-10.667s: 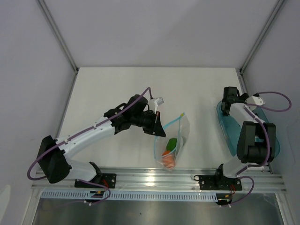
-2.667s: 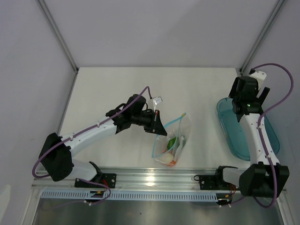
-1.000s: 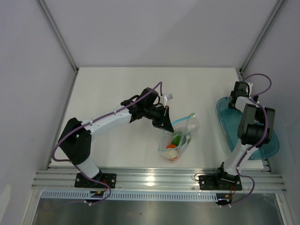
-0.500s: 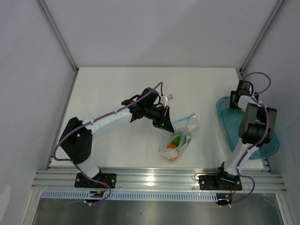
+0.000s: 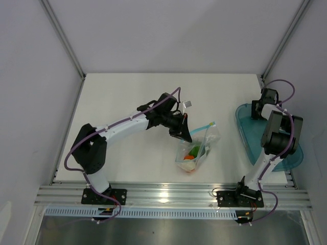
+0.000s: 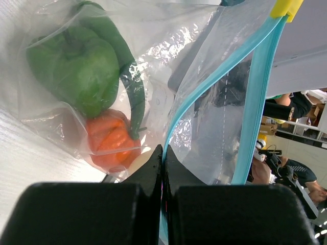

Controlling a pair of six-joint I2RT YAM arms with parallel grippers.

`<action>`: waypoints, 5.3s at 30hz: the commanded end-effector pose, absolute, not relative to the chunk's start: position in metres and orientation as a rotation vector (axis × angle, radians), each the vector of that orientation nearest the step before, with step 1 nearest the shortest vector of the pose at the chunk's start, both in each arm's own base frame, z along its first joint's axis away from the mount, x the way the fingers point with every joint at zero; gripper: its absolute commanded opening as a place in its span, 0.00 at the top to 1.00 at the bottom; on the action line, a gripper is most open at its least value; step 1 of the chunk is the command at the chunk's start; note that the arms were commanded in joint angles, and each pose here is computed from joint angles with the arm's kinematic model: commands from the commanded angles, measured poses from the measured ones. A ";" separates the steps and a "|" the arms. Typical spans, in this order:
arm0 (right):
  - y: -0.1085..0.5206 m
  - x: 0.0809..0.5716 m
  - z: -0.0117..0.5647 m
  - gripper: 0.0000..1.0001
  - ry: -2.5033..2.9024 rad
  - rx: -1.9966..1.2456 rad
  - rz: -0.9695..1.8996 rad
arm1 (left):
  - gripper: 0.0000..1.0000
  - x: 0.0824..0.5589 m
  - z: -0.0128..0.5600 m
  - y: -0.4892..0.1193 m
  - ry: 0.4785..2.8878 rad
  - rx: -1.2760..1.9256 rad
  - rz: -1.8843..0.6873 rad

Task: Place the food in the zip-top bag and seal the zipper
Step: Pick up the fake food from the bin, then place the fake food in the zipper food storage bag.

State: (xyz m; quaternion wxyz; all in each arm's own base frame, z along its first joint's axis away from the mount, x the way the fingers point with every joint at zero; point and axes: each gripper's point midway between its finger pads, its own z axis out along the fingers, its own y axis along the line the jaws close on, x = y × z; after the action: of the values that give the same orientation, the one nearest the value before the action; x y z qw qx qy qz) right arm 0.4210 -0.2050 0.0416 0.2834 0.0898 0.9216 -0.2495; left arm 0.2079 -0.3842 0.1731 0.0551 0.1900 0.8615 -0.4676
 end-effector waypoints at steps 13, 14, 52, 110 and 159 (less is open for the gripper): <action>-0.202 0.440 0.033 0.13 2.477 0.090 -0.546 | 0.99 0.214 0.190 -0.398 2.566 0.614 -1.480; -0.205 0.439 0.033 0.14 2.476 0.097 -0.560 | 0.99 0.214 0.190 -0.398 2.568 0.615 -1.483; -0.199 0.432 0.055 0.78 2.406 0.254 -0.542 | 0.99 0.204 0.198 -0.395 2.536 0.621 -1.510; -0.194 0.434 0.047 0.76 2.397 0.268 -0.535 | 0.99 0.203 0.192 -0.400 2.546 0.635 -1.515; 0.226 0.168 0.299 1.00 1.939 -0.695 0.601 | 0.99 0.188 0.221 -0.392 2.349 0.582 -1.540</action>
State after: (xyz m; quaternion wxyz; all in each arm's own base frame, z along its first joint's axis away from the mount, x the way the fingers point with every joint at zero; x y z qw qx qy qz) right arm 0.1768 0.2390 0.2996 0.4736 -0.3110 0.7859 0.2477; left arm 0.1892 -0.3918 0.1951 0.1055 0.1961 0.8295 -0.5121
